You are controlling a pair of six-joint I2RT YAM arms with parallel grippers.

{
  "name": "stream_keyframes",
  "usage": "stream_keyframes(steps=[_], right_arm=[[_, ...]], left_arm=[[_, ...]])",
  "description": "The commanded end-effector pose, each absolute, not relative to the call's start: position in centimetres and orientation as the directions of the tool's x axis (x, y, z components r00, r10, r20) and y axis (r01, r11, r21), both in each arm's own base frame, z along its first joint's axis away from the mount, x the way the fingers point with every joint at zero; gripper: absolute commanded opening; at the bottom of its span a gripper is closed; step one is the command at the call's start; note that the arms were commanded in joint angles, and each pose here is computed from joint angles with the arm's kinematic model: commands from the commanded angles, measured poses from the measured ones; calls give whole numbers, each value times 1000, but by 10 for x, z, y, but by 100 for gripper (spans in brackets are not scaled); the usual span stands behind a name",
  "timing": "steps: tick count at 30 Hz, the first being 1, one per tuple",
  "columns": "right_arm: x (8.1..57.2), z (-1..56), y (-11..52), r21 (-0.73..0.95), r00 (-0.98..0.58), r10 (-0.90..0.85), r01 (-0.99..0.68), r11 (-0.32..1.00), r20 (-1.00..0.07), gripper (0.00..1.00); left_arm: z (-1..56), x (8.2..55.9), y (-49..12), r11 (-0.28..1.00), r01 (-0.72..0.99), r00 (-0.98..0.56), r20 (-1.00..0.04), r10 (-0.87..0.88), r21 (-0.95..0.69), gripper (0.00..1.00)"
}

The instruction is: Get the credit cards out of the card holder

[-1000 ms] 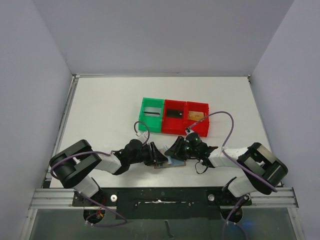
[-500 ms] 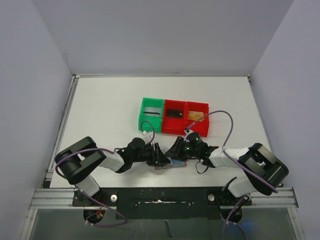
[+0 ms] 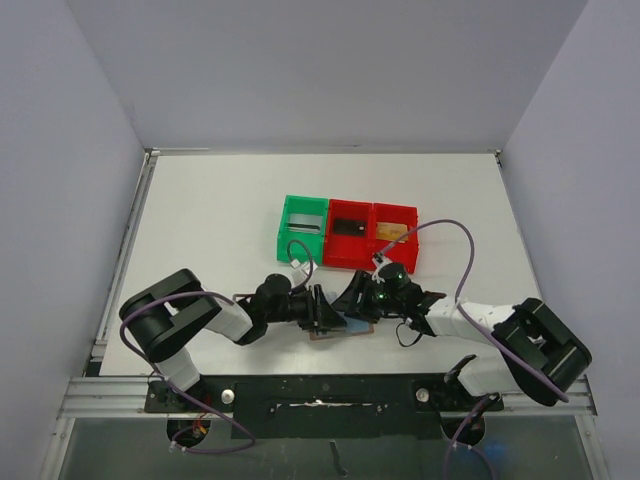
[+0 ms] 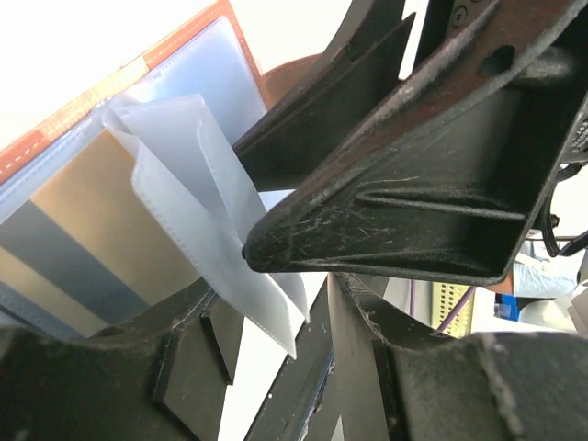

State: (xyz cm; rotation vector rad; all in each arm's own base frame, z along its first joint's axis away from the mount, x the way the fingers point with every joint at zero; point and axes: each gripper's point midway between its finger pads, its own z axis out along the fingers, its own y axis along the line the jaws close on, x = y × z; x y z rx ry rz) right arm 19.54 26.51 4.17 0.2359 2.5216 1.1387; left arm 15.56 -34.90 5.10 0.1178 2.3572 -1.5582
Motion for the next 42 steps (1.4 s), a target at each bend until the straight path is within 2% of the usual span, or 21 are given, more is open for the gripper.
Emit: stream_keyframes(steps=[1, 9, 17, 20, 23, 30, 37, 42], right_arm=[[208, 60, 252, 714, -882, 337, 2, 700, -328, 55], [220, 81, 189, 598, -752, 488, 156, 786, -444, 67], [217, 105, 161, 641, -670, 568, 175, 747, -479, 69], [215, 107, 167, 657, -686, 555, 147, 739, -471, 67], [216, 108, 177, 673, -711, 534, 116, 731, -457, 64], [225, 113, 199, 695, -749, 483, 43, 718, -453, 54], [223, 109, 227, 678, -794, 396, -28, 735, -461, 49], [219, 101, 261, 622, -834, 288, -82, 779, -471, 47]], left_arm=[[75, 167, -365, 335, 309, -925, -364, -114, -890, 38], [72, 175, -374, 367, 314, -924, -371, -95, -876, 39], [49, 174, -388, 399, 276, -948, -316, -38, -875, 39], [47, 168, -390, 398, 273, -954, -300, -8, -876, 39], [64, 168, -385, 387, 299, -941, -337, -33, -872, 39], [105, 177, -358, 459, 365, -882, -458, -108, -810, 44], [93, 185, -288, 644, 207, -833, -478, -279, -737, 45], [94, 184, -249, 664, 103, -783, -472, -404, -740, 45]])
